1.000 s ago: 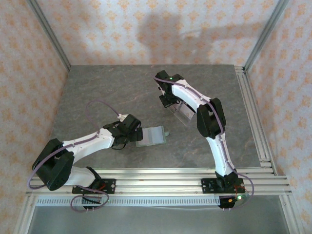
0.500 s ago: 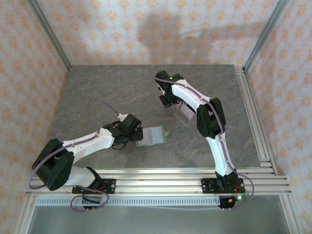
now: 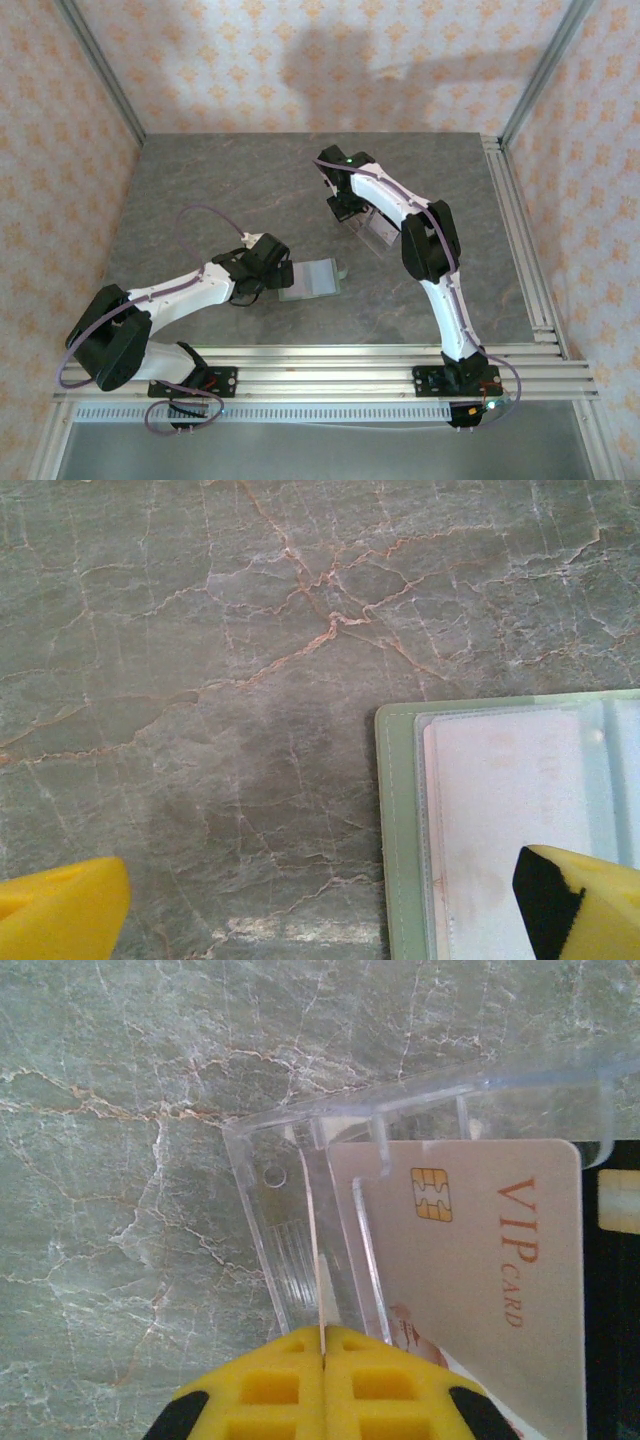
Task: Put the credit cards into the card holder
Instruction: Pick up the credit card from the storage box, then insert the credit card into the card slot.
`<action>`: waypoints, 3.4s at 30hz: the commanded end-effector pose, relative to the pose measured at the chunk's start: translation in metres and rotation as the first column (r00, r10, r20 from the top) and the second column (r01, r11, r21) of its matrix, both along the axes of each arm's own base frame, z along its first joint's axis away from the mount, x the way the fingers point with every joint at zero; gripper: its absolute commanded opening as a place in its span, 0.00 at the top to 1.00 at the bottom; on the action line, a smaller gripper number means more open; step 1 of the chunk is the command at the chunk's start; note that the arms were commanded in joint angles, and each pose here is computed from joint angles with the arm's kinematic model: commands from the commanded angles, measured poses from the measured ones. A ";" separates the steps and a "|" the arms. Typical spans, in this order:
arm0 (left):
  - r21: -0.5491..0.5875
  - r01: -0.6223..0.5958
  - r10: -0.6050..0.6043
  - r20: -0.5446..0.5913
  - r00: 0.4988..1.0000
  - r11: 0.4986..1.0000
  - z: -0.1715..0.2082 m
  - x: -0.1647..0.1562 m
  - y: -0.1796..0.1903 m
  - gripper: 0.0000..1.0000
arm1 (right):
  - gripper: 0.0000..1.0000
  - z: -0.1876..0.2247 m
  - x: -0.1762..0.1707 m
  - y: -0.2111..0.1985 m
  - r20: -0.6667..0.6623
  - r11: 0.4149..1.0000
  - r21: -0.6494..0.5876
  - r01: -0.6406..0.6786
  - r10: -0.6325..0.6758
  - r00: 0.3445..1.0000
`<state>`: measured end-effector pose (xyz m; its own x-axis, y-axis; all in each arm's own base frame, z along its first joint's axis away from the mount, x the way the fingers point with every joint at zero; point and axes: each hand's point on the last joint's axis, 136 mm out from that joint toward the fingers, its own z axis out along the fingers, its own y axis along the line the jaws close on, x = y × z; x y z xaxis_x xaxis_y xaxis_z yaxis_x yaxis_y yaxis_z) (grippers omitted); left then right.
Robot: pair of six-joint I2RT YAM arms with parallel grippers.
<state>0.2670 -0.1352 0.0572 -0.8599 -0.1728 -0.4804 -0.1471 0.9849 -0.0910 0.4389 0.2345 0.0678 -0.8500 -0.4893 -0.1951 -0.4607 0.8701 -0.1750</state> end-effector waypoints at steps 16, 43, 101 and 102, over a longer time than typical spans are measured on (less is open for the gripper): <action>0.031 0.059 -0.059 0.002 0.998 0.998 0.008 0.000 -0.004 0.00 | 1.00 0.134 -0.031 0.032 0.110 0.920 0.391 0.035 -0.084 0.990; 0.174 0.054 -0.047 -0.043 0.998 0.983 -0.022 -0.007 0.000 0.00 | 1.00 0.043 -0.176 0.078 -0.226 0.383 0.886 0.261 -0.135 0.965; 0.283 -0.026 0.035 -0.028 0.999 0.959 -0.012 -0.020 0.033 0.00 | 1.00 -0.016 -0.177 0.100 -0.339 0.309 0.888 0.340 -0.061 0.939; 0.288 -0.024 0.034 -0.030 0.999 0.957 -0.012 -0.020 0.034 0.00 | 1.00 -0.017 -0.177 0.100 -0.339 0.310 0.888 0.341 -0.061 0.939</action>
